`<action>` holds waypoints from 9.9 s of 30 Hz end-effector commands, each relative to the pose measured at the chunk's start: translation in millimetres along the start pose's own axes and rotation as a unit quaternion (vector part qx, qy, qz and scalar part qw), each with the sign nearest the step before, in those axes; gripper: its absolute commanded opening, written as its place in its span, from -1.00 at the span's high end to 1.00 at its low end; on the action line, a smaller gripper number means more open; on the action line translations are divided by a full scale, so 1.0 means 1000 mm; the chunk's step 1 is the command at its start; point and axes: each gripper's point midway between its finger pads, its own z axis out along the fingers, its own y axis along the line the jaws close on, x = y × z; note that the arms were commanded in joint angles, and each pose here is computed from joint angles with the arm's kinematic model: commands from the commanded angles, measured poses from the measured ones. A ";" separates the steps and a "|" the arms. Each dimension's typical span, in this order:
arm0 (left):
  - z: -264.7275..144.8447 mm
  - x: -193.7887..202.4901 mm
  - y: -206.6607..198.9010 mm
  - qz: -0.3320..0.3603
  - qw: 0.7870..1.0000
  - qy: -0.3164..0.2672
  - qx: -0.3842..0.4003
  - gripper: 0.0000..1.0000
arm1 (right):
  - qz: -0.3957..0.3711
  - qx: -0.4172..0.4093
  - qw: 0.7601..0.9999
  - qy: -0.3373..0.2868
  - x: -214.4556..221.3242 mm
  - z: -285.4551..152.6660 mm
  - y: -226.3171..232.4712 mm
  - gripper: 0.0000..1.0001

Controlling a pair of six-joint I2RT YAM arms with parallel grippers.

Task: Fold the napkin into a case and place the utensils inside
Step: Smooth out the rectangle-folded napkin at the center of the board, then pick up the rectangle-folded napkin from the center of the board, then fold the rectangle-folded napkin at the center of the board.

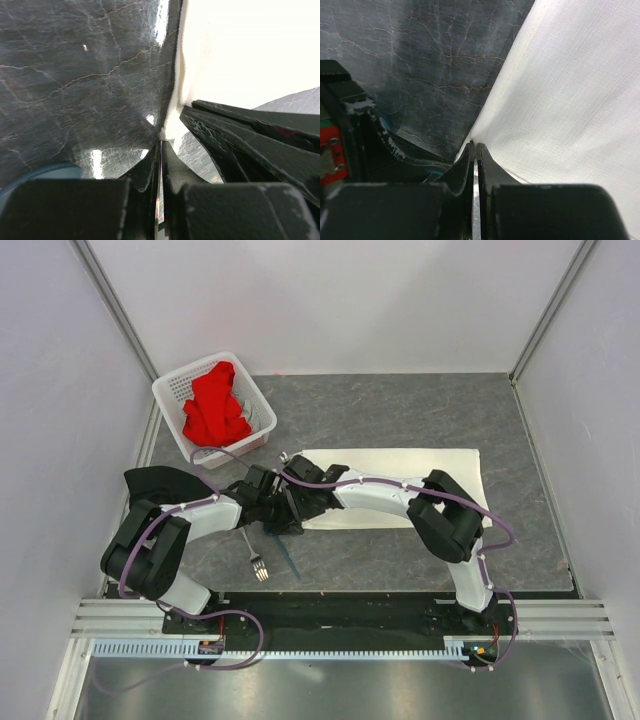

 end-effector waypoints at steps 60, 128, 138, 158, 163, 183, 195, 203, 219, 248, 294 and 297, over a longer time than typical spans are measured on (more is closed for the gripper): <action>-0.006 -0.029 -0.009 0.055 0.997 -0.007 -0.048 0.69 | 0.333 0.213 0.916 -0.070 0.081 -0.133 -0.302 0.25; 0.071 -0.051 -0.215 0.171 0.983 -0.008 0.064 0.56 | 0.406 0.278 0.870 -0.029 0.079 -0.141 -0.445 -0.96; 0.113 -0.058 -0.166 0.153 0.988 0.007 -0.009 0.59 | 0.415 0.246 0.876 -0.032 0.071 -0.132 -0.440 -0.96; 0.081 -0.084 -0.088 0.122 0.989 -0.002 -0.082 0.63 | 0.331 0.230 0.915 0.007 0.080 -0.101 -0.395 -0.43; 0.082 -0.081 -0.088 0.122 0.989 0.005 -0.079 0.63 | 0.317 0.233 0.919 0.018 0.081 -0.094 -0.390 -0.41; 0.073 -0.081 -0.087 0.126 0.989 0.000 -0.082 0.63 | 0.320 0.166 0.931 0.047 0.101 -0.060 -0.367 0.43; 0.062 -0.087 -0.141 0.120 0.993 0.006 -0.002 0.62 | 0.319 0.206 0.925 0.010 0.086 -0.090 -0.376 1.00; 0.102 -0.083 -0.148 0.091 0.995 0.034 0.008 0.62 | 0.314 0.251 0.915 -0.026 0.074 -0.126 -0.385 1.00; 0.139 -0.027 -0.207 0.104 0.990 0.078 0.047 0.62 | 0.277 0.253 0.921 -0.108 0.011 -0.189 -0.375 1.00; 0.036 -0.023 -0.042 0.102 0.992 0.012 -0.074 0.73 | 0.177 0.036 0.979 -0.100 -0.036 -0.136 -0.144 1.00; -0.059 -0.073 -0.030 0.051 0.986 -0.154 -0.027 0.17 | 0.176 -0.147 0.970 -0.074 -0.041 -0.103 -0.064 -0.42; -0.063 -0.084 -0.046 0.068 0.987 -0.145 0.005 0.13 | 0.171 -0.146 0.970 -0.091 -0.041 -0.121 -0.080 -0.53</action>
